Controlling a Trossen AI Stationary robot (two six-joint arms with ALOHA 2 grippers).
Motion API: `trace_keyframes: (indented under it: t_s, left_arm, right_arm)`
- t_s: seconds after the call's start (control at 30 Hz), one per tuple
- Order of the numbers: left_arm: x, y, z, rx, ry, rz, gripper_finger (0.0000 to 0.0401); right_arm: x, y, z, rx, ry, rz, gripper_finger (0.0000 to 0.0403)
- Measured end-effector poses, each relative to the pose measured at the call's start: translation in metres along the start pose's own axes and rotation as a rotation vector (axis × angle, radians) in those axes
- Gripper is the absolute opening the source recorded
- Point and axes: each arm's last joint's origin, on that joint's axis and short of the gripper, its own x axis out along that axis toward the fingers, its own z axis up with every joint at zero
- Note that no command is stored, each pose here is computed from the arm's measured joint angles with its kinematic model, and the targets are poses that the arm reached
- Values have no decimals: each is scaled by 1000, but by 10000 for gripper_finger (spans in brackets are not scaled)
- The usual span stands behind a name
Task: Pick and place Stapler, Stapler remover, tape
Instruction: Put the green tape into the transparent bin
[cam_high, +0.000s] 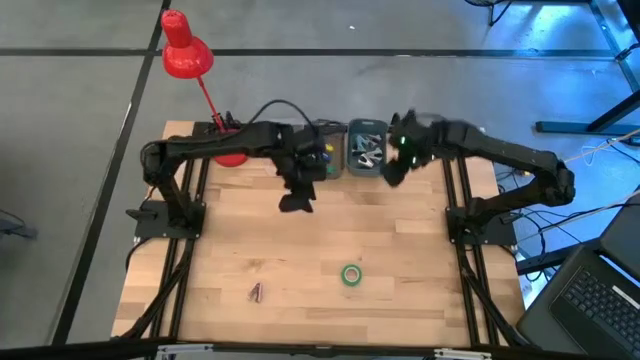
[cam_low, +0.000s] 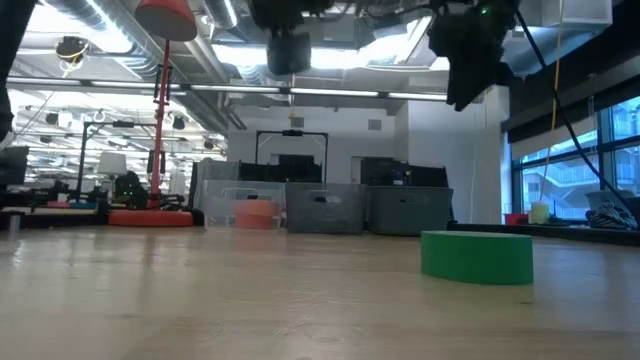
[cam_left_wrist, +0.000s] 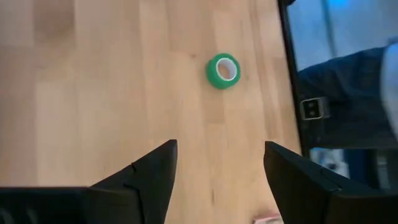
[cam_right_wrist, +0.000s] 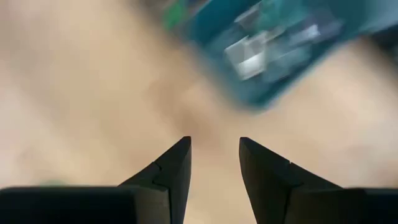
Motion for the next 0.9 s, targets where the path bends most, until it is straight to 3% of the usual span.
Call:
trace_keyframes:
  t_s: [0.1, 0.3, 0.5, 0.7, 0.9]
  left_arm:
    - [-10, -21, -5, 20, 1, 80, 220]
    - [-42, -58, -15, 78, -156, 266, 201]
    - [-55, -70, -49, 76, -331, 334, 182]
    - [-61, -63, -84, 16, -582, 403, 171]
    - [-56, -55, -106, -8, -703, 455, 173]
  right_arm:
    - [13, 27, -31, -4, 102, 125, 138]
    - [27, 82, -116, -18, 246, 258, 138]
    - [37, 126, -186, 71, 334, 430, 138]
    - [64, 148, -212, 52, 410, 413, 138]
    - [100, 165, -218, -53, 442, 411, 138]
